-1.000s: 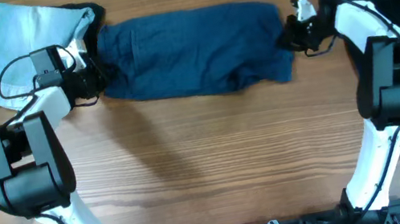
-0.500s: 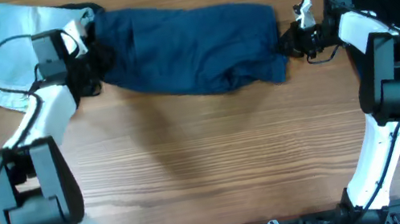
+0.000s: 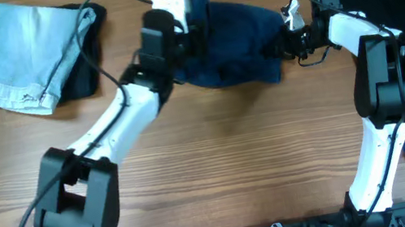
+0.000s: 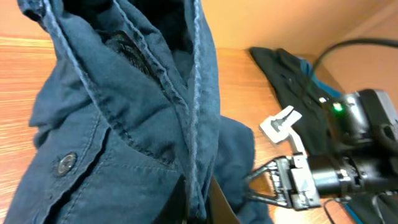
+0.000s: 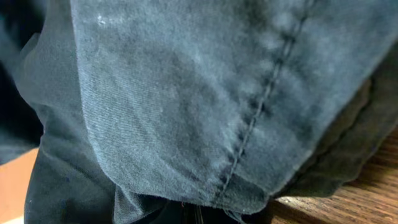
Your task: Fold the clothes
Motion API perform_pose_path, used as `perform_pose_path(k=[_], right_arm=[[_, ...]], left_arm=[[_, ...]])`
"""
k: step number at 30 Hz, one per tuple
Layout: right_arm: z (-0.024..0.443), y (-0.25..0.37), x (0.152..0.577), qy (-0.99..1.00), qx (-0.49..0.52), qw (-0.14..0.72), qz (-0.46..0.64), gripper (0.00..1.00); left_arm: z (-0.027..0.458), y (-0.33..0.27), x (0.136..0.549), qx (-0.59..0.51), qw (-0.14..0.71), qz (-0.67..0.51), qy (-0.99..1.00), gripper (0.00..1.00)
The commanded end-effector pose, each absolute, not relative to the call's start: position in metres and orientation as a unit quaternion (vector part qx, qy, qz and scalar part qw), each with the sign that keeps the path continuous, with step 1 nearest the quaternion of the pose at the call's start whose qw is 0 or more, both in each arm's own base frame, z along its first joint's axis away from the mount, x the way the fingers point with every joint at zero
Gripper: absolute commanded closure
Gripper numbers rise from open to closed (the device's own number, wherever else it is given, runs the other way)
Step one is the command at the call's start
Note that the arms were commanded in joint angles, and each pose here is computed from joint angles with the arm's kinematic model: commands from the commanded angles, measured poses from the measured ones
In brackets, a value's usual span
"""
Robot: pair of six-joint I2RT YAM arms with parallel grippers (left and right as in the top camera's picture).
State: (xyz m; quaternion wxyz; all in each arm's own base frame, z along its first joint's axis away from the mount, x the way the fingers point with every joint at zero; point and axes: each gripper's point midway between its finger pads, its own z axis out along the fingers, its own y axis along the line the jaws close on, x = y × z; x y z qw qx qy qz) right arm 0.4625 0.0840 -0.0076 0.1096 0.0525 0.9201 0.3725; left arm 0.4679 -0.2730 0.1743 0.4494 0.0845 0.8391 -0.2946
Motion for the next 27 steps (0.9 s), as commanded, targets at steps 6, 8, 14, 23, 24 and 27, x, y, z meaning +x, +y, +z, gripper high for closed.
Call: perform_pose_path(k=[6,8,14,23,24,27], right_arm=[[-0.087,0.077,0.420,0.953,0.076,0.023,0.292,0.96],[-0.087,0.077,0.419,0.953,0.076,0.023,0.292,0.96],[-0.086,0.077,0.419,0.953,0.077,0.021,0.293,0.96],[-0.037,0.031,0.435,0.938,0.127,0.058,0.319,0.96],[-0.018,0.016,0.440,0.936,0.135,0.077,0.314,0.96],[0.043,-0.031,0.445,0.931,0.165,0.140,0.295,0.54]], left_arm=[[0.186,-0.330,0.441,0.118,0.459,-0.304,0.827,0.96],[0.178,-0.338,0.437,0.120,0.456,-0.297,0.830,0.96],[0.160,-0.378,0.427,0.146,0.465,-0.321,0.812,0.88],[0.164,-0.388,0.426,0.133,0.465,-0.342,0.805,0.00],[0.171,-0.386,0.426,0.132,0.469,-0.344,0.803,0.00],[0.183,-0.379,0.425,0.131,0.461,-0.340,0.809,0.00]])
